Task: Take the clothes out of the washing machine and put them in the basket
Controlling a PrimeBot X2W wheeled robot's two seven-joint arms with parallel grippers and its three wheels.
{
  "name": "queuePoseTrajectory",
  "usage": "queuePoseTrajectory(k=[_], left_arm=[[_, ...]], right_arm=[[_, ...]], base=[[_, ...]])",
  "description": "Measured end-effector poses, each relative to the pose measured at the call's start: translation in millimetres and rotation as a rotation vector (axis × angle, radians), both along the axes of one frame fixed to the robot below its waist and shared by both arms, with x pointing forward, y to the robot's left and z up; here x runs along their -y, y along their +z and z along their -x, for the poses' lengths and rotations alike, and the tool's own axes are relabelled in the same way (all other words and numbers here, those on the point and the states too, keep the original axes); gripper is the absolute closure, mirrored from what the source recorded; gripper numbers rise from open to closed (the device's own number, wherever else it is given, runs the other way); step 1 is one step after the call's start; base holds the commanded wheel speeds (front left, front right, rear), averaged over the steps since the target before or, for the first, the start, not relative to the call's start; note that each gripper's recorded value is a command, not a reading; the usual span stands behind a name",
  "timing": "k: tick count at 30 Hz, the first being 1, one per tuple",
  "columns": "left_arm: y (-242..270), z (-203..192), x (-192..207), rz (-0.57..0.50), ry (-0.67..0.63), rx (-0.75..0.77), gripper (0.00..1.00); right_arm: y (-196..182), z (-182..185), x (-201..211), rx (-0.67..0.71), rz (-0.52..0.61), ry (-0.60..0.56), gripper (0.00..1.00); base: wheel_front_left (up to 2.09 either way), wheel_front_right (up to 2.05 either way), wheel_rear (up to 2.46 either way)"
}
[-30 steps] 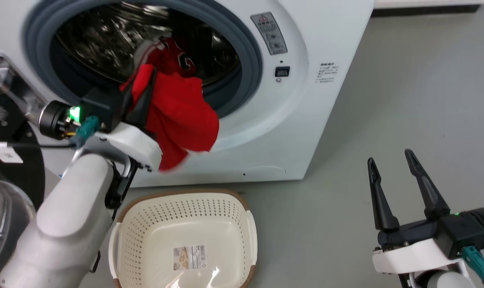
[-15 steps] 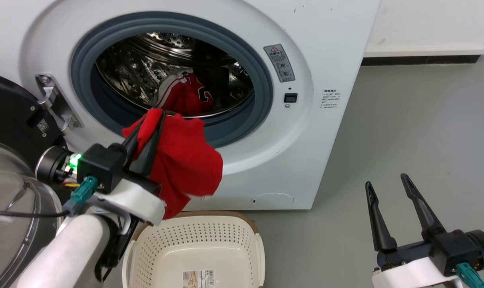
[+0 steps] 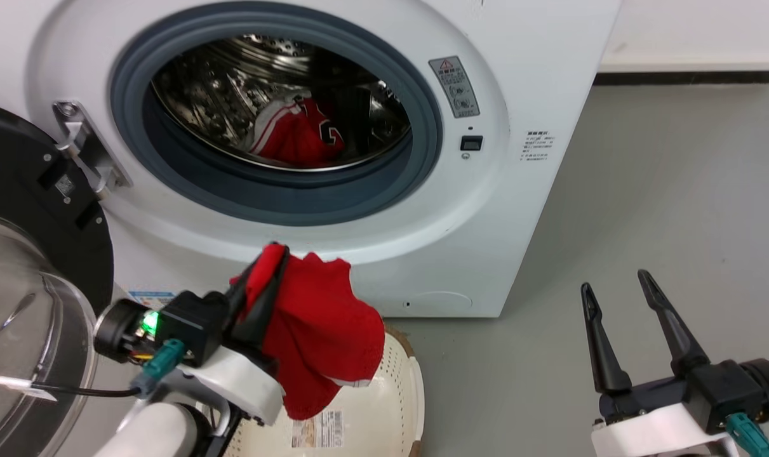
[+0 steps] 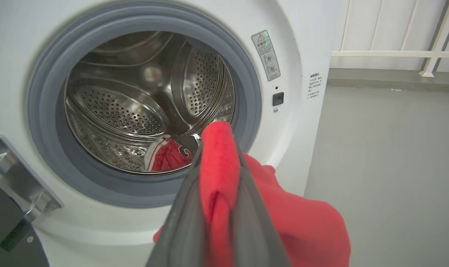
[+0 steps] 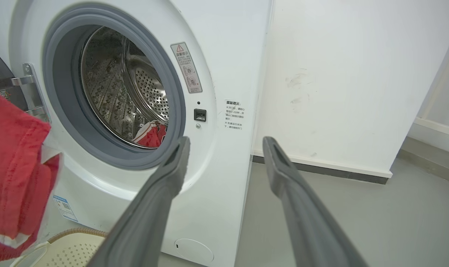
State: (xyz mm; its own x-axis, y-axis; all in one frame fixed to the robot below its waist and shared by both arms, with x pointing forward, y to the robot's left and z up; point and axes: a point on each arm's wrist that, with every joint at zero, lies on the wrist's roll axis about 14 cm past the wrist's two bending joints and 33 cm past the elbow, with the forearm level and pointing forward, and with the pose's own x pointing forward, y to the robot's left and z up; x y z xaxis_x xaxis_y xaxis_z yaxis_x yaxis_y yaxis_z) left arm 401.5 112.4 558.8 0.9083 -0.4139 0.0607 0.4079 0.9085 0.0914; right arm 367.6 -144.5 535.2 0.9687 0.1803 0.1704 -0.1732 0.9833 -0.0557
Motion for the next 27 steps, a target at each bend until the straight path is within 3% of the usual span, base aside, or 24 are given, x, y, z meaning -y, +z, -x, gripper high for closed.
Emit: queuePoseTrajectory(k=[16,27], left_arm=[[-167,-36,17,0.046,-0.029,-0.408,1.0],[-304,-38,20,-0.081,-0.075,-0.718,1.0]], right_arm=[[-30,-63,14,-0.05,0.025,-0.037,0.0],[-79,-98,35,-0.14,0.026,-0.091,0.0]], base=[[0.0,0.0,0.0],[0.0,0.0,0.0]])
